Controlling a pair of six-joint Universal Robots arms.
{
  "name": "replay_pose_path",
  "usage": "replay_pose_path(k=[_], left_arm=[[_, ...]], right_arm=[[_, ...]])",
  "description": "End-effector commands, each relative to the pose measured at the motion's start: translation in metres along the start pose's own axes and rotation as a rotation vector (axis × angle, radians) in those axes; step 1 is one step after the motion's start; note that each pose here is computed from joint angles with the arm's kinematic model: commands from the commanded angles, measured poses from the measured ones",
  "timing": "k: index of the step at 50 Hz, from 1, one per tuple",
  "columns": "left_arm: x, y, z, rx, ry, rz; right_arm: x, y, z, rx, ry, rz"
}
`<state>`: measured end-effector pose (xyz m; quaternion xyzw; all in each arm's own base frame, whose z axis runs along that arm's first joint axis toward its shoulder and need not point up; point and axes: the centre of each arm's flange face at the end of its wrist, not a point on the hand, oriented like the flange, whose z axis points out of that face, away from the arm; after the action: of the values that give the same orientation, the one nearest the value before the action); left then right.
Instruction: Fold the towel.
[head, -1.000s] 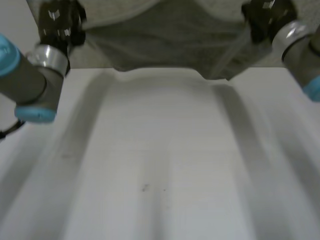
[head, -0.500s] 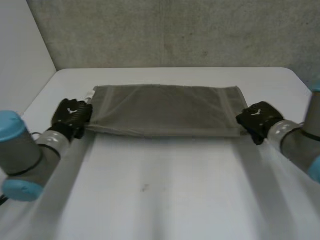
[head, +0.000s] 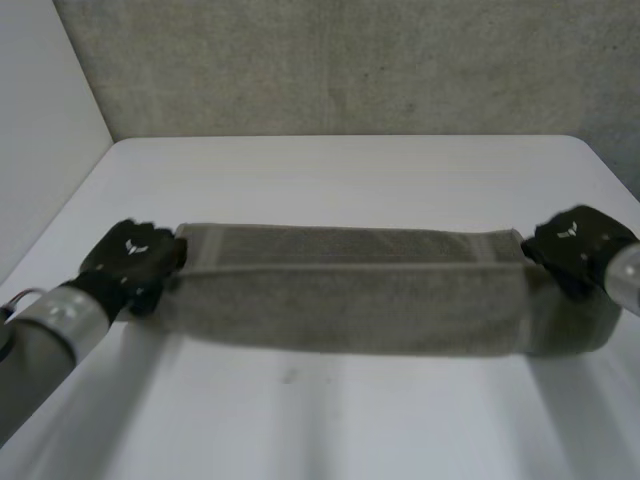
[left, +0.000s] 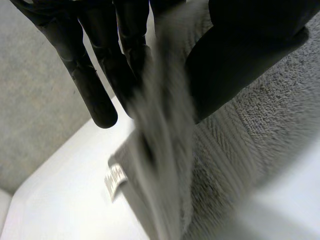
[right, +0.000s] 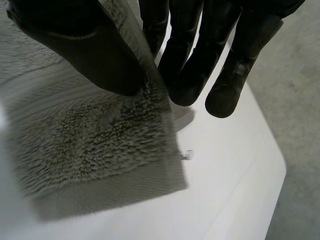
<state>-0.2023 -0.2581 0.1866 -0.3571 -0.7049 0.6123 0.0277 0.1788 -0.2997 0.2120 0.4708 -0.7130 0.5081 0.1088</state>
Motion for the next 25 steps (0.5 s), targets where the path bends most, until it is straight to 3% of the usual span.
replay_pose_path(k=[1,12,25], left_arm=[[-0.001,0.007,0.073,0.013,-0.028,0.001],[-0.004,0.012,0.144,0.072,-0.082,-0.022],[-0.005,0.02,0.171,0.064,-0.109,-0.023]], right_arm=[[-0.009,-0.015,0.07,0.08,0.044,-0.024],[-0.018,-0.012,0.131,0.081,0.111,-0.024],[-0.016,-0.009,0.159,0.094,0.159,-0.028]])
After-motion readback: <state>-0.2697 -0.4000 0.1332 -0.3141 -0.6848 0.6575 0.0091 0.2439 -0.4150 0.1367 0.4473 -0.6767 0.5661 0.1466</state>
